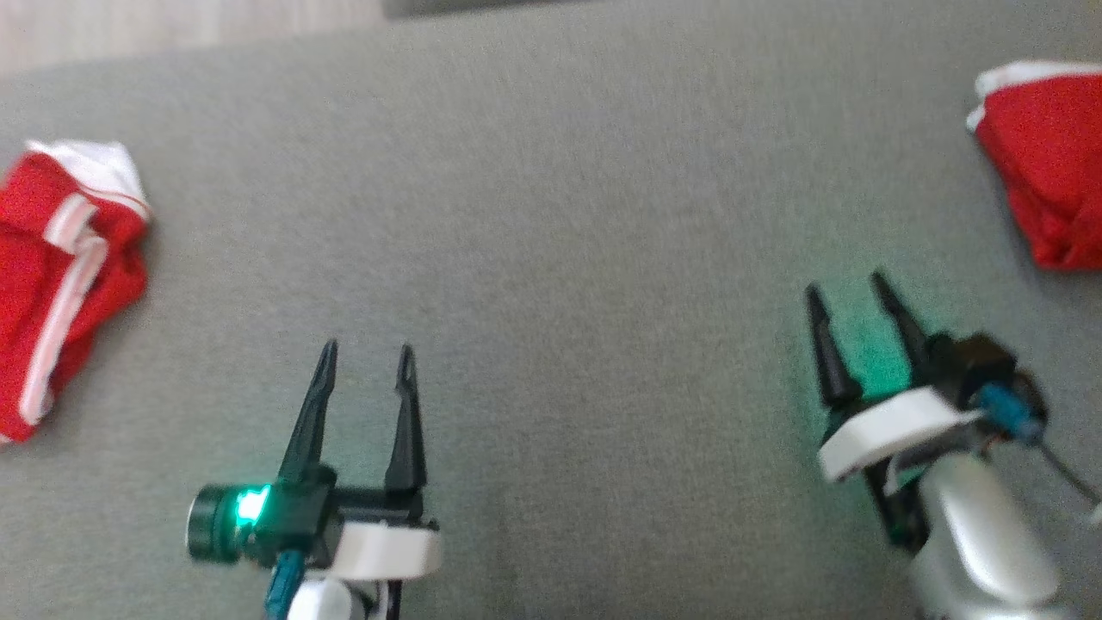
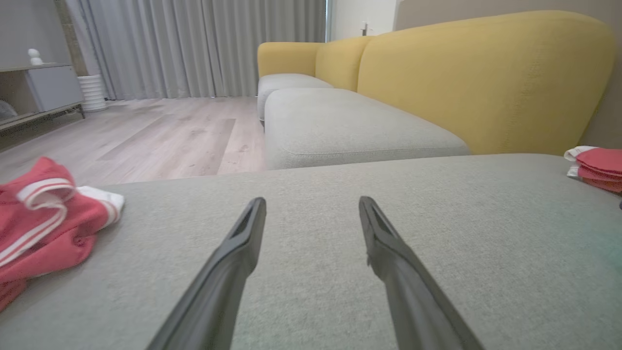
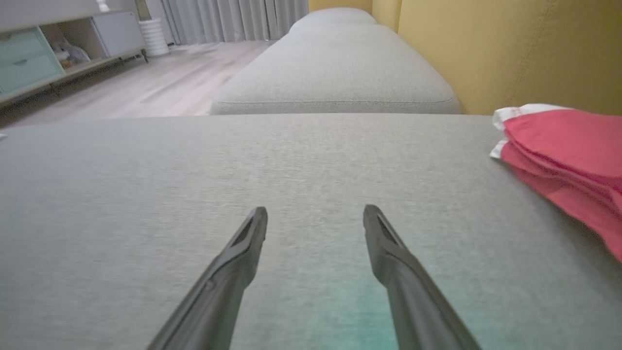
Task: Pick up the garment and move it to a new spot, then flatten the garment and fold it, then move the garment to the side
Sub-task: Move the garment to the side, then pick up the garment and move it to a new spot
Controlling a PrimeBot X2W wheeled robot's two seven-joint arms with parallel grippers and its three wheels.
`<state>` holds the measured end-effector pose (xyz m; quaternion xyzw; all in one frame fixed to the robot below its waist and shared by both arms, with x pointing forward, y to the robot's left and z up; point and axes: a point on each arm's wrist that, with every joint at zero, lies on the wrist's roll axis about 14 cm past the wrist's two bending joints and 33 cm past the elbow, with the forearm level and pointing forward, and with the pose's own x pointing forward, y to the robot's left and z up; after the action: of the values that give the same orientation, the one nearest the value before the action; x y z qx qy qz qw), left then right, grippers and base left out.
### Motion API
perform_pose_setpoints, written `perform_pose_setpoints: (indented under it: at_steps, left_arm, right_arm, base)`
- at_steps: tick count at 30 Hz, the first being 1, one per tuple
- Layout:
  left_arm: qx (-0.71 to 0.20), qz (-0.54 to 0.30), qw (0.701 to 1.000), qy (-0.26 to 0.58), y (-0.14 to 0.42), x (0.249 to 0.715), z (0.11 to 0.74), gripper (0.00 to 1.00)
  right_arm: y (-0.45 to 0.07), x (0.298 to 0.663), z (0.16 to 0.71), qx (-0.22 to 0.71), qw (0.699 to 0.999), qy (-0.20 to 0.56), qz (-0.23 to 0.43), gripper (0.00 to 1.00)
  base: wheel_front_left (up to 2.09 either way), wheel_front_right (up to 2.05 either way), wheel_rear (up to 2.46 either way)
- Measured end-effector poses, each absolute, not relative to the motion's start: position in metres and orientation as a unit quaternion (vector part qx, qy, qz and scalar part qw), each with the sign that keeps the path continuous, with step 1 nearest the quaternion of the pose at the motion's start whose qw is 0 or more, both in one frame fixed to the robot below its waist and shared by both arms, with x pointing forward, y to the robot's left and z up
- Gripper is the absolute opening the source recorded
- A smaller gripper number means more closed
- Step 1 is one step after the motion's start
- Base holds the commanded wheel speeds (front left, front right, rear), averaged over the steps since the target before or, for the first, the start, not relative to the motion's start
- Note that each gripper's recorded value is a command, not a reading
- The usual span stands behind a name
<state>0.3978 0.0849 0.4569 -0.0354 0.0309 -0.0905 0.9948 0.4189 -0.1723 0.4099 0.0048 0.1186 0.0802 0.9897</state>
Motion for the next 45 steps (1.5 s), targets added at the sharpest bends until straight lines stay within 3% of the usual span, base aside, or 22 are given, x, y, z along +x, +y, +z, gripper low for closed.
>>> perform_pose_setpoints:
  at_steps: [8,14,23,45]
  left_arm:
    - [-0.041,-0.022,0.999,0.015,0.126,0.345,0.475,1.0]
    - [-0.046,0.009,0.999,-0.02,0.147,0.32,0.495,1.0]
    - [-0.031,0.015,0.999,-0.022,0.154,0.301,0.495,1.0]
    - [-0.018,0.014,0.999,-0.022,0.156,0.294,0.492,1.0]
  right_arm:
    - [-0.131,0.369,0.463,0.085,0.991,0.036,0.1,1.0]
    - [-0.135,0.346,0.496,0.061,0.993,-0.019,0.098,1.0]
    - [-0.135,0.322,0.486,0.028,0.995,-0.007,0.098,1.0]
    - [-0.136,0.318,0.484,0.033,0.995,-0.004,0.098,1.0]
  base:
    - [0.0,0.0,0.0]
    - [0.0,0.0,0.0]
    - [0.0,0.0,0.0]
    - [0.0,0.0,0.0]
